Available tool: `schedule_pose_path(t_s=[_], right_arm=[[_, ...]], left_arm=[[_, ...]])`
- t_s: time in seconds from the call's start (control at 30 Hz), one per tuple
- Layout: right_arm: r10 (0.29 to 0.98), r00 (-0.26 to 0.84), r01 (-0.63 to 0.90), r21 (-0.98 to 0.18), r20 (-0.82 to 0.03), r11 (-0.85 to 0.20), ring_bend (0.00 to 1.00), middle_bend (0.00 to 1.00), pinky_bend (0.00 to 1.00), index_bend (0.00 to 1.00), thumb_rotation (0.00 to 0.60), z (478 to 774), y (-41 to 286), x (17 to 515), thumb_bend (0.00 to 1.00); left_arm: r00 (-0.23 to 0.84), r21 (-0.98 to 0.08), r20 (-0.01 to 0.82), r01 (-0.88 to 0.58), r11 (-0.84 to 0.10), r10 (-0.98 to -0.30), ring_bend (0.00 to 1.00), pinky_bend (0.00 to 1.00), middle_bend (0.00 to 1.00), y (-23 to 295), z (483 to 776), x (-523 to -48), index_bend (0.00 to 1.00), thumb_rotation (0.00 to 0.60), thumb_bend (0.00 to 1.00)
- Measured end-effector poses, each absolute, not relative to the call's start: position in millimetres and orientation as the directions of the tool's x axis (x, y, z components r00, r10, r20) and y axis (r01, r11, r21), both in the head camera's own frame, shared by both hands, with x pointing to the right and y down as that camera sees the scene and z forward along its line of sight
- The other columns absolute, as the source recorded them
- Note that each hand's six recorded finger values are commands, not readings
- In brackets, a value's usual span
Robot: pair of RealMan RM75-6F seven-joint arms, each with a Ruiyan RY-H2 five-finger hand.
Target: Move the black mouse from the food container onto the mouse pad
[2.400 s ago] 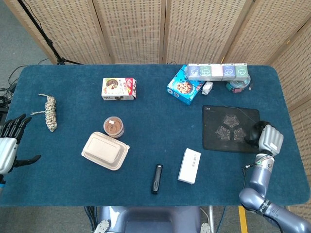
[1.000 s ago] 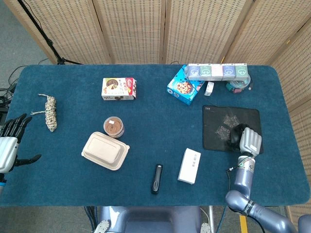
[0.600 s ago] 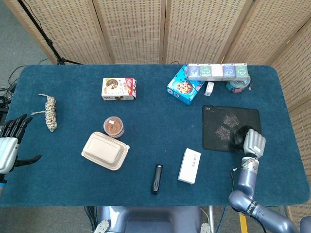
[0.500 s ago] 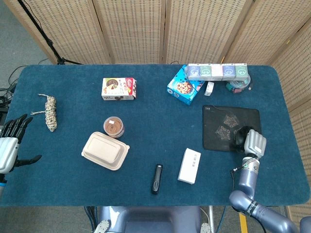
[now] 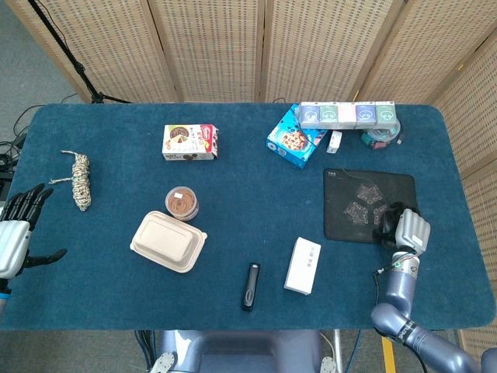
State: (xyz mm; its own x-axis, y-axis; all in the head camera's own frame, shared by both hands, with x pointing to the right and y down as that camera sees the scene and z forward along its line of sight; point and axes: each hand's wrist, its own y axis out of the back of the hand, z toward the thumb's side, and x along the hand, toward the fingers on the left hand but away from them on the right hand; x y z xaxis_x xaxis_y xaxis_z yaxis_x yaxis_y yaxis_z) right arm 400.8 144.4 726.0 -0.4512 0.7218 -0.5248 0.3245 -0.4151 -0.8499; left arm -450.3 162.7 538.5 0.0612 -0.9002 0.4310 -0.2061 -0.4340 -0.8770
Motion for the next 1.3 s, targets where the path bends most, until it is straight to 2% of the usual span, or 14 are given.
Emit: schedule_pose_path(t_s=[0.4, 0.53, 0.7, 0.73, 0.77, 0.83, 0.87, 0.9, 0.97, 1.07, 1.3], right_arm=[[0.741, -0.430, 0.338, -0.853, -0.516, -0.399, 0.00, 0.13, 0.05, 0.14, 0.600, 720.5, 143.6, 393.1, 0.63], [0.771, -0.403, 0.344, -0.862, -0.493, -0.371, 0.00, 0.09, 0.00, 0.11, 0.600, 707.1, 138.9, 382.5, 0.62], [0.800, -0.346, 0.387, -0.852, -0.489, -0.354, 0.00, 0.06, 0.00, 0.07, 0.600, 682.6, 135.7, 360.4, 0.61], [0.808, -0.333, 0.394, -0.850, -0.487, -0.350, 0.00, 0.06, 0.00, 0.07, 0.600, 676.6, 135.2, 356.3, 0.59], [0.818, -0.315, 0.402, -0.848, -0.481, -0.344, 0.00, 0.06, 0.00, 0.07, 0.600, 667.8, 134.6, 351.2, 0.53], [0.836, -0.284, 0.409, -0.848, -0.469, -0.336, 0.00, 0.05, 0.00, 0.06, 0.600, 653.0, 134.2, 345.1, 0.28], [0.849, -0.263, 0.409, -0.850, -0.458, -0.332, 0.00, 0.03, 0.00, 0.04, 0.600, 642.1, 134.4, 342.9, 0.13], [0.859, -0.248, 0.405, -0.853, -0.448, -0.329, 0.00, 0.01, 0.00, 0.02, 0.600, 633.6, 134.9, 342.2, 0.04], [0.879, -0.211, 0.379, -0.865, -0.428, -0.330, 0.00, 0.00, 0.00, 0.00, 0.600, 615.9, 138.0, 344.7, 0.00], [0.896, -0.160, 0.322, -0.880, -0.413, -0.349, 0.00, 0.00, 0.00, 0.00, 0.600, 596.7, 148.3, 354.8, 0.00], [0.898, -0.064, 0.303, -0.866, -0.436, -0.398, 0.00, 0.00, 0.00, 0.00, 0.600, 571.8, 189.3, 385.1, 0.00]], left_arm=[[0.063, -0.878, 0.429, -0.206, -0.432, -0.901, 0.00, 0.00, 0.00, 162.8, 537.9, -450.9, 0.00, 0.600, 0.02], [0.064, -0.877, 0.432, -0.202, -0.435, -0.900, 0.00, 0.00, 0.00, 162.8, 538.6, -450.4, 0.00, 0.600, 0.02], [0.072, -0.878, 0.433, -0.194, -0.438, -0.899, 0.00, 0.00, 0.00, 164.8, 538.7, -447.9, 0.00, 0.600, 0.02], [0.073, -0.878, 0.433, -0.193, -0.439, -0.898, 0.00, 0.00, 0.00, 165.3, 538.8, -447.6, 0.00, 0.600, 0.02], [0.074, -0.878, 0.434, -0.191, -0.440, -0.898, 0.00, 0.00, 0.00, 165.8, 539.0, -447.3, 0.00, 0.600, 0.02], [0.076, -0.878, 0.434, -0.186, -0.441, -0.897, 0.00, 0.00, 0.00, 166.9, 539.3, -446.6, 0.00, 0.600, 0.02], [0.078, -0.878, 0.435, -0.183, -0.442, -0.897, 0.00, 0.00, 0.00, 167.9, 539.5, -446.1, 0.00, 0.600, 0.02], [0.080, -0.879, 0.435, -0.180, -0.442, -0.897, 0.00, 0.00, 0.00, 168.7, 539.4, -445.7, 0.00, 0.600, 0.02], [0.081, -0.880, 0.434, -0.177, -0.441, -0.897, 0.00, 0.00, 0.00, 171.0, 538.8, -445.2, 0.00, 0.600, 0.02], [0.079, -0.882, 0.429, -0.176, -0.436, -0.900, 0.00, 0.00, 0.00, 175.6, 536.7, -445.8, 0.00, 0.600, 0.02], [0.055, -0.881, 0.430, -0.193, -0.432, -0.901, 0.00, 0.00, 0.00, 198.5, 533.6, -453.9, 0.00, 0.600, 0.02]])
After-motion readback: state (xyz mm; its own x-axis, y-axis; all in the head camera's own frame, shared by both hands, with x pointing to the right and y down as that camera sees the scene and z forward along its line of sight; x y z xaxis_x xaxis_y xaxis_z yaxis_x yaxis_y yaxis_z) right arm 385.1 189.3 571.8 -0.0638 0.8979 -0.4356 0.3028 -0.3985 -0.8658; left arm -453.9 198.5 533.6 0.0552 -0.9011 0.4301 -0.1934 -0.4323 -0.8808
